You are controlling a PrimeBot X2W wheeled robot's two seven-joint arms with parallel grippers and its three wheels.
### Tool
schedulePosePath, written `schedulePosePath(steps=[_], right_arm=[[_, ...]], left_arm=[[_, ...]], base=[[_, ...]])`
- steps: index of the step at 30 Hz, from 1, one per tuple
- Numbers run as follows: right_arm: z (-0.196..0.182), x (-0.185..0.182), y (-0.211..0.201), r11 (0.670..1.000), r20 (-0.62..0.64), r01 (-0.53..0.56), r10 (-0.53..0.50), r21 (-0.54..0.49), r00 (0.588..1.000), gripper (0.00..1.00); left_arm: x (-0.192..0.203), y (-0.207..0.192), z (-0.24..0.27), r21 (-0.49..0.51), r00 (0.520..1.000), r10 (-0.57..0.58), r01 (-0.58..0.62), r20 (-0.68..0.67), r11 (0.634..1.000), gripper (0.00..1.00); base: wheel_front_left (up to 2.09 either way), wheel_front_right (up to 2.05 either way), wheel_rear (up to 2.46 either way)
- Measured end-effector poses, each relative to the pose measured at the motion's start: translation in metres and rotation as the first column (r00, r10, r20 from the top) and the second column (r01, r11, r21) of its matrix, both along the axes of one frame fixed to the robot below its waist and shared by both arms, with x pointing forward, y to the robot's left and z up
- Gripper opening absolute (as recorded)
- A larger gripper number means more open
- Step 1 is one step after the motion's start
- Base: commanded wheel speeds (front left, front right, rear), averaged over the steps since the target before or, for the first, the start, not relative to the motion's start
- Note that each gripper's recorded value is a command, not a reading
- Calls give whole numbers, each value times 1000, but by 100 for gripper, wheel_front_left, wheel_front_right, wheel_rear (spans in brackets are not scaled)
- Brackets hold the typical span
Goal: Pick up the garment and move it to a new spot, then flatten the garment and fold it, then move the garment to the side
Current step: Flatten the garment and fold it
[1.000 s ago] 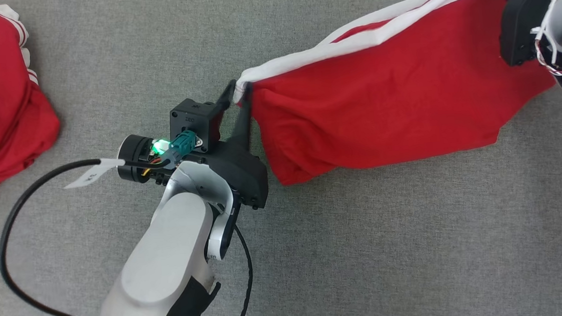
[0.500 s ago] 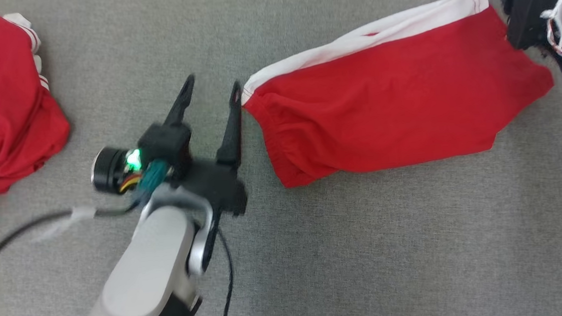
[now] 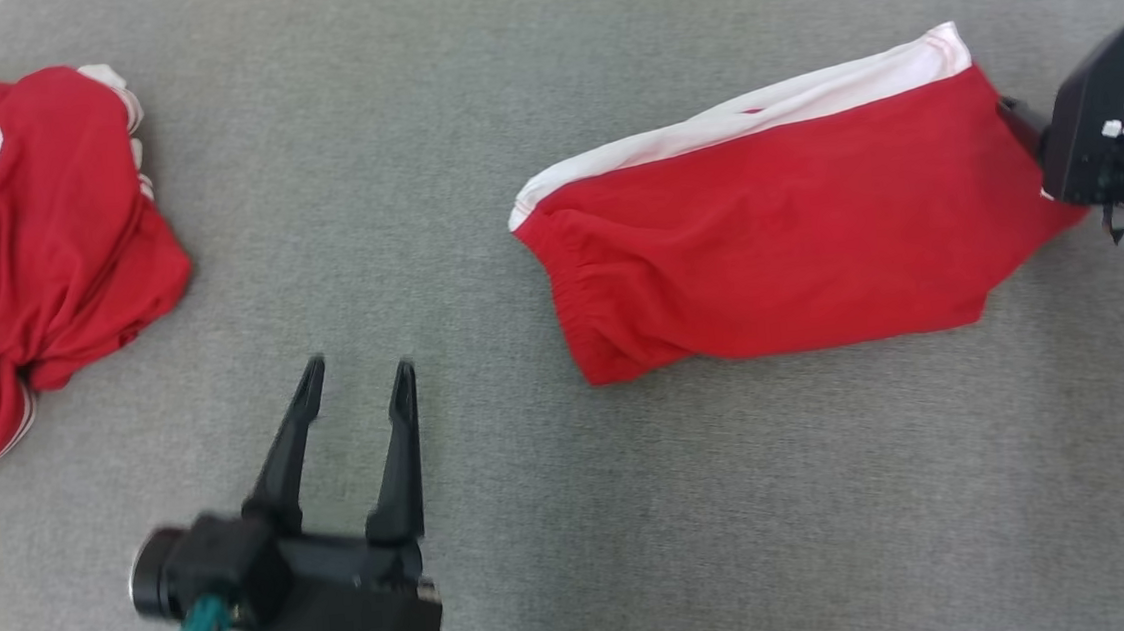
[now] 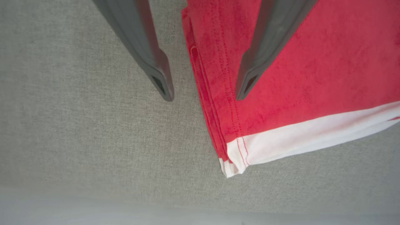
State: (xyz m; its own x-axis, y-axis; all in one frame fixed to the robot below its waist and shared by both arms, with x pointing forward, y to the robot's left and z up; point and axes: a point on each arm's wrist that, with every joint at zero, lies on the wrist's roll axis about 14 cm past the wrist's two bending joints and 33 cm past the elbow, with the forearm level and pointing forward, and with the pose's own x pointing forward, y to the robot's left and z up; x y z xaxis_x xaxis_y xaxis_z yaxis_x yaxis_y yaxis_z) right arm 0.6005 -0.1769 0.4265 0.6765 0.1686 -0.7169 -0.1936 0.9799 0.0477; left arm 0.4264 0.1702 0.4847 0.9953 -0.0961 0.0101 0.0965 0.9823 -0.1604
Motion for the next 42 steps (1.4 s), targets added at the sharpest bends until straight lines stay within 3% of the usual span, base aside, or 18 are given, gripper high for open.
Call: schedulePosePath(steps=[5, 15, 16, 17, 18, 19, 20, 31, 42], right_arm=[[-26, -9, 1, 1000, -88, 13, -13, -5, 996, 100], [-45, -18, 14, 1000, -206, 9, -10, -7, 978, 100], [-45, -18, 15, 1000, -211, 2, -4, -13, 977, 60], [-46, -18, 16, 1000, -212, -4, 1, -16, 977, 40], [-46, -18, 18, 1000, -213, -10, 6, -16, 977, 30], [-46, -17, 19, 1000, -212, -16, 12, -17, 977, 8], [-46, -16, 20, 1000, -209, -21, 17, -17, 978, 0], [-40, -15, 4, 999, -143, 4, -11, -51, 990, 0], [-21, -38, -57, 986, -47, 115, -121, -116, 991, 0]], left_arm=[[-19, 3, -5, -39, 999, 42, -43, -22, 998, 100], [-24, 18, 0, -12, 998, 63, -63, -5, 998, 100], [-23, 20, 0, -12, 998, 67, -67, -5, 998, 100], [-23, 21, 0, -13, 997, 72, -72, -4, 997, 100], [-22, 22, -1, -14, 997, 78, -78, -4, 997, 100], [-22, 24, -1, -15, 996, 84, -84, -5, 996, 100], [-22, 26, -2, -16, 996, 91, -91, -8, 996, 100], [-26, 22, -9, -22, 996, 85, -86, -26, 996, 100], [-36, 16, -2, -32, 998, 67, -68, -11, 997, 100]], base=[[0, 0, 0], [0, 0, 0], [0, 0, 0], [0, 0, 0], [0, 0, 0], [0, 0, 0], [0, 0, 0], [0, 0, 0], [0, 0, 0]])
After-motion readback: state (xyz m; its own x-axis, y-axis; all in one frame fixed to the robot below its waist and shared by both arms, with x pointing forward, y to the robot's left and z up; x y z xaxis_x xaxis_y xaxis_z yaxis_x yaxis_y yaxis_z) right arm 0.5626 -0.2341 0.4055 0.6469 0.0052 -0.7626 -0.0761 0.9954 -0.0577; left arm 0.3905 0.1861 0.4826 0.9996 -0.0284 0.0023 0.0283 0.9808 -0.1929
